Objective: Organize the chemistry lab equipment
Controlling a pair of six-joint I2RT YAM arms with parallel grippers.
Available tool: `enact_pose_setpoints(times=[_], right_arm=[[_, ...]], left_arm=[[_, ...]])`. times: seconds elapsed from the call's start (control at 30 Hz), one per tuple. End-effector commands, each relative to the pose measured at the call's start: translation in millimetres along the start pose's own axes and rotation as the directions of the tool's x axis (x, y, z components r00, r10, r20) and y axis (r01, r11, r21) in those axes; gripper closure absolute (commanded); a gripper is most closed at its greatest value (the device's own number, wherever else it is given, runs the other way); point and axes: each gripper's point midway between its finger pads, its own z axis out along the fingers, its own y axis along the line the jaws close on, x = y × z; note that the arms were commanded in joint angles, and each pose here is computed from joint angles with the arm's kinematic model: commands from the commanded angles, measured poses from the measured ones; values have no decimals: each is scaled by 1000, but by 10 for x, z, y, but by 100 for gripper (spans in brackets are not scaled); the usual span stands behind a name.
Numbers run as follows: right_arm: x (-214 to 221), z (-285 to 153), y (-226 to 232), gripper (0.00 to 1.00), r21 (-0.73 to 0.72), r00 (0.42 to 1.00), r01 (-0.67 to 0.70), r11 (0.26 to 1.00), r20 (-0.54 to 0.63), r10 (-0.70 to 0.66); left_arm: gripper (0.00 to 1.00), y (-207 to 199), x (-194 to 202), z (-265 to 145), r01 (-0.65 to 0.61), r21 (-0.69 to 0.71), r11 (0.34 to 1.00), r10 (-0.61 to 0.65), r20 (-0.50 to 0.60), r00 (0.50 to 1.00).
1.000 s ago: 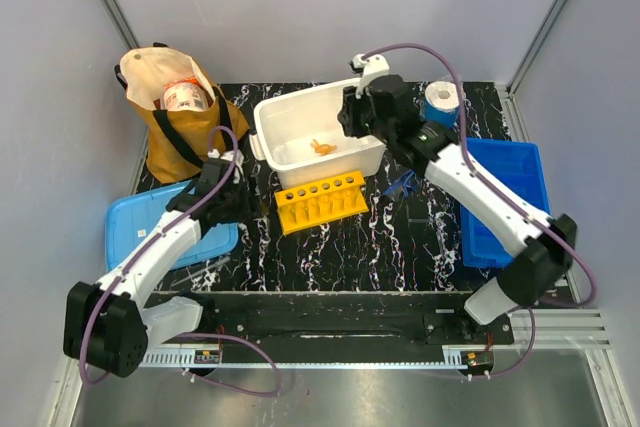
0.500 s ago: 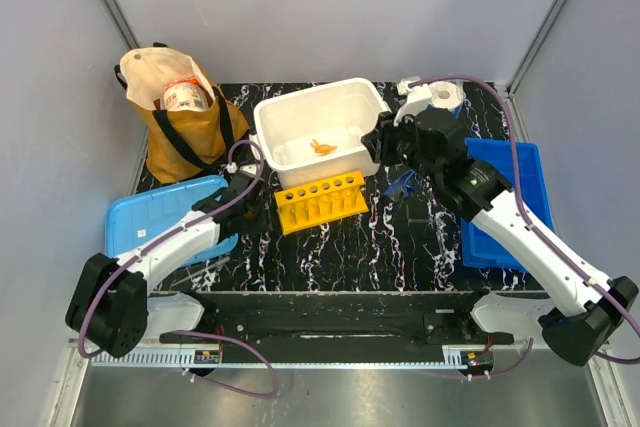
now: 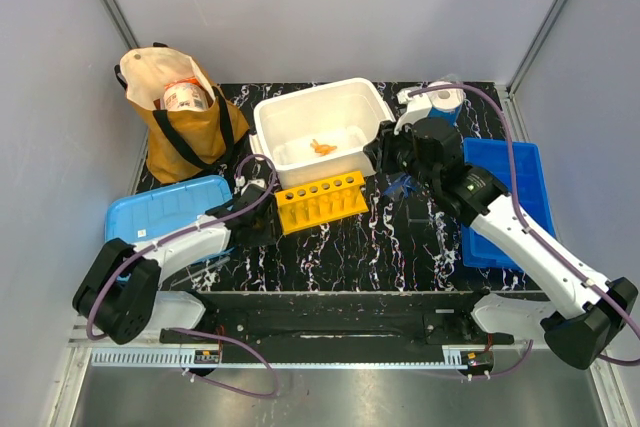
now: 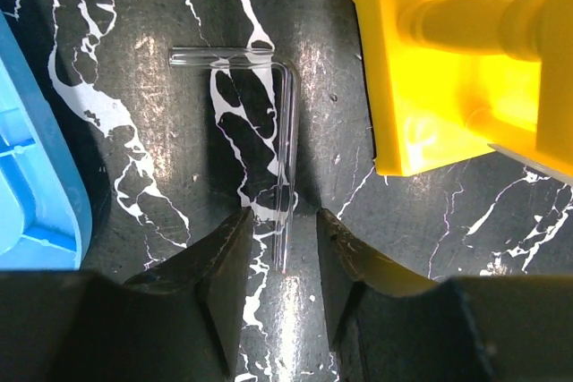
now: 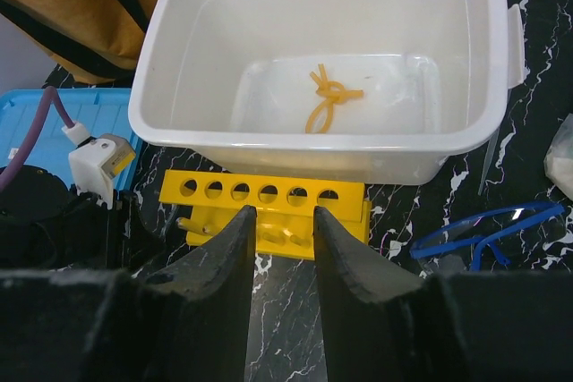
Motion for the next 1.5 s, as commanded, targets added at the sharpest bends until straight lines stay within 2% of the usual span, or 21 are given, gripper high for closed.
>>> enact_pose_setpoints(times=[0.0,0.27,0.93,1.03,1.23,1.47], right_arm=[[-139,-73,3,63,0,997,-34,999,64,34],[-102,-105,-31,63,13,997,-43,999,67,42],[-50,-199,-120,63,40,997,-20,999,80,17],[-57,-243,-128,63,38,996,-18,999,85,15],[-47,-285,-145,63,40,995,-18,999,94,14],[-50,-300,-160,63,44,994,-11,999,107,6]], left_arm=[[62,-39,-75,71,14,-6,1000,-14,43,999],[68,65,68,99,-17,-89,996,17,-8,1000],[80,92,366,-113,-27,-157,987,11,-105,994],[79,72,355,-116,-29,-159,987,14,-97,995],[71,-31,89,-120,-70,-160,985,65,-38,997],[72,-13,105,-25,-127,-197,972,112,-82,990]])
